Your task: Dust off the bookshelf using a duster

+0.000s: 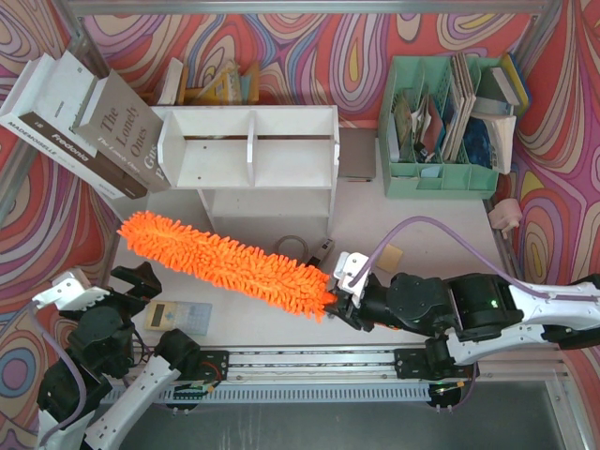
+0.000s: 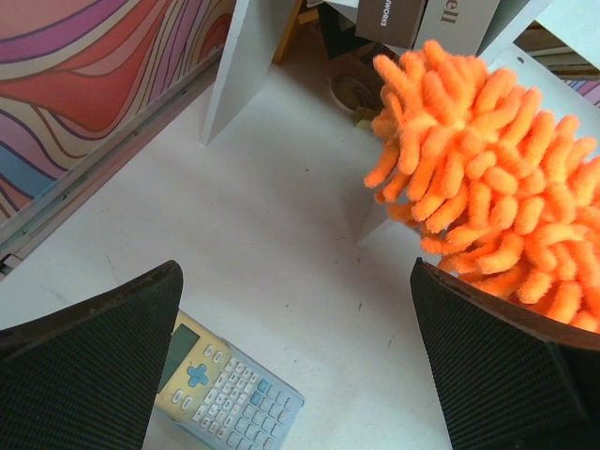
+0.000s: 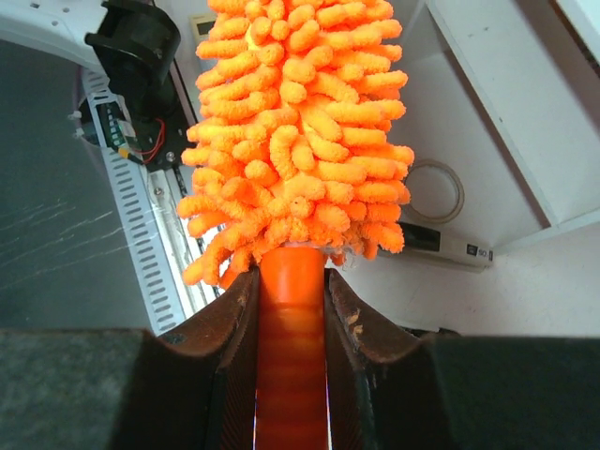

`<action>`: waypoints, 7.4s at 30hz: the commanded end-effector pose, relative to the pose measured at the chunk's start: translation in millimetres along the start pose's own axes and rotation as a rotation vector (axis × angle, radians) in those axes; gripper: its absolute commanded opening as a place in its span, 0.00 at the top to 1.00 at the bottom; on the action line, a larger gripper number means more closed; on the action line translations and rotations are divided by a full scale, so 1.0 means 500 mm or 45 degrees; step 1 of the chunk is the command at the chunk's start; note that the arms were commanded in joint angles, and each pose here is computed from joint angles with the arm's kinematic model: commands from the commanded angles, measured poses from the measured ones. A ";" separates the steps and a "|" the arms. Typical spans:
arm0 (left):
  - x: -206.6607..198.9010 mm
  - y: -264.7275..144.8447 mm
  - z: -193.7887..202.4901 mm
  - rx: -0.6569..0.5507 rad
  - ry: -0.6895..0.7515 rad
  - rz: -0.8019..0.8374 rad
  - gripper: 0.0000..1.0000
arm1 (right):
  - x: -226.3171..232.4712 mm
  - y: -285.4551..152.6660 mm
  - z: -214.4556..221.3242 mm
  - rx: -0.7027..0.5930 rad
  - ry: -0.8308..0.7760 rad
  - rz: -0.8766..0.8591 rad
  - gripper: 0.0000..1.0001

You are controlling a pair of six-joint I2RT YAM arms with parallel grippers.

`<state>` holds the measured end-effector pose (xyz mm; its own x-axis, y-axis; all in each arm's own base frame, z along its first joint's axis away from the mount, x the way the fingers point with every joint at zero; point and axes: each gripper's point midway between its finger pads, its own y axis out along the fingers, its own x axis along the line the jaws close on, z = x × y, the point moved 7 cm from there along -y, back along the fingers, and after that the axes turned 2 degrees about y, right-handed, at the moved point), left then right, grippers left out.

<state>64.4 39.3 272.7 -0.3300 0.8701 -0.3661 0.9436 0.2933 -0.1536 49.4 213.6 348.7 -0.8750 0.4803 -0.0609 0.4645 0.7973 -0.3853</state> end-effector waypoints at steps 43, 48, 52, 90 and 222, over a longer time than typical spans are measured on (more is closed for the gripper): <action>0.009 -0.001 0.002 -0.019 -0.011 -0.013 0.02 | -0.106 0.014 -0.086 -0.197 -0.065 0.421 1.00; 0.009 0.000 0.003 -0.016 -0.007 -0.018 0.02 | -0.145 -0.047 -0.148 -0.427 0.019 0.569 1.00; 0.008 0.000 0.002 -0.017 -0.007 -0.020 0.02 | -0.168 -0.061 -0.164 -0.494 0.081 0.731 1.00; 0.009 0.000 0.003 -0.020 -0.014 -0.016 0.02 | -0.265 0.072 0.057 0.007 0.490 1.173 1.00; -0.019 0.017 0.016 0.069 0.110 -0.029 0.02 | -0.206 0.051 0.127 -0.141 1.031 0.918 1.00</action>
<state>74.5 30.2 269.5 -0.3380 0.8934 -0.2960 0.9361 0.2866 -0.2040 151.9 149.5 319.3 -0.0701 0.9333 0.3522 0.9284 0.1902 -0.3191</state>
